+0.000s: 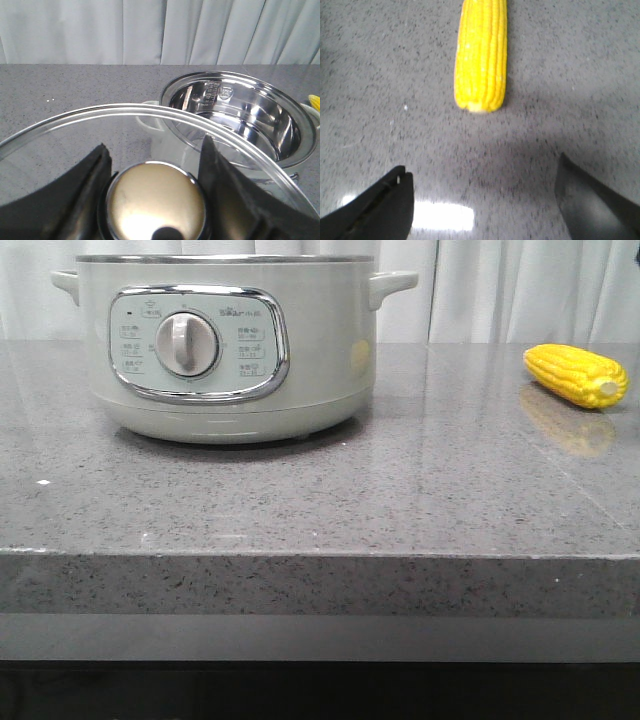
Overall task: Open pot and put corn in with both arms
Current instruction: 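Lower the right gripper onto the yellow corn cob and grasp it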
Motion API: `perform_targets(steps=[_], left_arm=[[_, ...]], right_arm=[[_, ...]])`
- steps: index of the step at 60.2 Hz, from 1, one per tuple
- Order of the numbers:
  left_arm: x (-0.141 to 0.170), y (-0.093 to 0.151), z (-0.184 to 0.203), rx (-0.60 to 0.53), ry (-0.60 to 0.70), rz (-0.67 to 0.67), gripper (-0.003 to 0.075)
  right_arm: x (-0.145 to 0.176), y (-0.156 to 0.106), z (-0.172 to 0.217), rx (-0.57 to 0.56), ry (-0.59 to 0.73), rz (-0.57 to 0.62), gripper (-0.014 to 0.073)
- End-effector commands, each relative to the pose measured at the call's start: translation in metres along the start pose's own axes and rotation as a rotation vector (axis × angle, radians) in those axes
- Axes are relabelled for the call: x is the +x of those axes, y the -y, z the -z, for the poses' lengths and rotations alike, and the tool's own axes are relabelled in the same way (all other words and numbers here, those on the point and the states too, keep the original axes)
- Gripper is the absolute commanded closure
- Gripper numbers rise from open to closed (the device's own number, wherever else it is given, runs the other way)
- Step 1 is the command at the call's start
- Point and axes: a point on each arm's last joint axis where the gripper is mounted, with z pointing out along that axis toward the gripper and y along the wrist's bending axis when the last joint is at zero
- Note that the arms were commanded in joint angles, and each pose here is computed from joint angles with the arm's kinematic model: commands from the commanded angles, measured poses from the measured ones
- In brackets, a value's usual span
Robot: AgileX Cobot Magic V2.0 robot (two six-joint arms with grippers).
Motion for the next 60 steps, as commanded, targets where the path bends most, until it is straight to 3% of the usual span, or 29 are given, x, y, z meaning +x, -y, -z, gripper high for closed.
perform_targets(steps=[1,32,60], left_arm=[[-0.024,0.001,0.011,-0.003,0.190,0.013,0.0429],[-0.024,0.001,0.011,-0.003,0.193,0.013,0.0429],[-0.024,0.001,0.011,-0.003,0.193,0.013,0.0429]], right_arm=[[-0.023,0.001,0.006,-0.010,0.091,-0.012,-0.0001],[-0.058,0.002,-0.080,-0.047,0.008,-0.034,-0.0001],[-0.056,0.002,-0.114,-0.074,-0.058,-0.048,0.0003]])
